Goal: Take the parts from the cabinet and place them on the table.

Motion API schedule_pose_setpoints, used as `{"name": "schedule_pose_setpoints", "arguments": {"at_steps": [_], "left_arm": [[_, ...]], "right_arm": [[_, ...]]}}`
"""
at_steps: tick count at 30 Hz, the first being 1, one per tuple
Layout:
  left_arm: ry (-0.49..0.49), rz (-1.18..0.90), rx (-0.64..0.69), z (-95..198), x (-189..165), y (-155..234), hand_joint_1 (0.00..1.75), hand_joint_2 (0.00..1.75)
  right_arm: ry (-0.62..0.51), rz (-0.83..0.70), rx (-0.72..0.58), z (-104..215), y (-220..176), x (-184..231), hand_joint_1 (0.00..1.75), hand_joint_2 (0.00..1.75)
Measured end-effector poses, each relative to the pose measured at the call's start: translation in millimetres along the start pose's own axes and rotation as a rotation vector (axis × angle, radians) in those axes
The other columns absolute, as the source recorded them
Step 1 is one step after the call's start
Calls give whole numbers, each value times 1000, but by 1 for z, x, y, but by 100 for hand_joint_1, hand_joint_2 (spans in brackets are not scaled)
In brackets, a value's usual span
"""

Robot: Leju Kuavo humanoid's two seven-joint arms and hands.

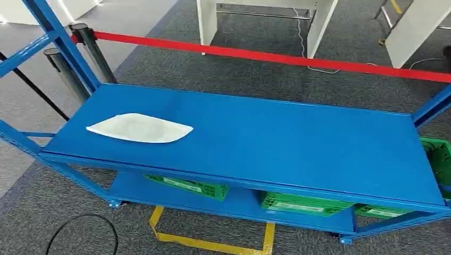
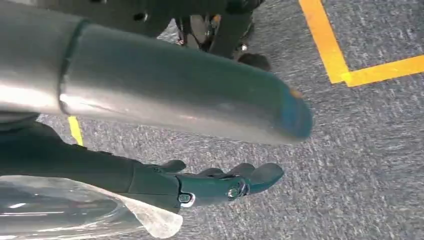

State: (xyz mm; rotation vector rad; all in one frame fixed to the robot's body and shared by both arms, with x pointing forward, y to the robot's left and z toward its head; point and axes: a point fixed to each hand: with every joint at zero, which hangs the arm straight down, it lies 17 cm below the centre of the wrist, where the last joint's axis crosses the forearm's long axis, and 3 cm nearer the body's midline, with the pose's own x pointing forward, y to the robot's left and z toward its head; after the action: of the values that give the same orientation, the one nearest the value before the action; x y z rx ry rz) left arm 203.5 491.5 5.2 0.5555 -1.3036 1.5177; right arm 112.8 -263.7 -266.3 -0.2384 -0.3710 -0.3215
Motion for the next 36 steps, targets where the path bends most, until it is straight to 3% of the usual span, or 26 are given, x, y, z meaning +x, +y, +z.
{"name": "schedule_pose_setpoints", "arguments": {"at_steps": [5,12,15,18,20,21,26,31,36], "left_arm": [[-68,84,-79,15,34,-39,0,0],[-109,113,-110,25,53,-51,0,0],[-255,84,-111,34,85,-59,0,0],[-460,63,-162,59,133,-87,0,0],[-535,57,-213,75,152,-104,0,0],[-578,57,-242,85,163,-113,0,175],[-748,97,-366,129,209,-157,0,175],[-816,145,-513,172,219,-202,0,175],[-963,171,-682,232,233,-247,0,175]], "right_arm": [[3,0,0,0,1,0,0,0],[8,-6,-5,1,1,-2,0,0],[14,-12,-4,1,1,-3,0,0],[14,-13,4,1,5,-1,0,0],[13,-12,10,2,7,-1,0,0],[11,-11,12,2,7,-1,0,0],[16,-18,33,3,12,-2,0,0],[14,-21,113,6,27,0,0,0],[-31,-77,233,13,49,13,0,0]]}}
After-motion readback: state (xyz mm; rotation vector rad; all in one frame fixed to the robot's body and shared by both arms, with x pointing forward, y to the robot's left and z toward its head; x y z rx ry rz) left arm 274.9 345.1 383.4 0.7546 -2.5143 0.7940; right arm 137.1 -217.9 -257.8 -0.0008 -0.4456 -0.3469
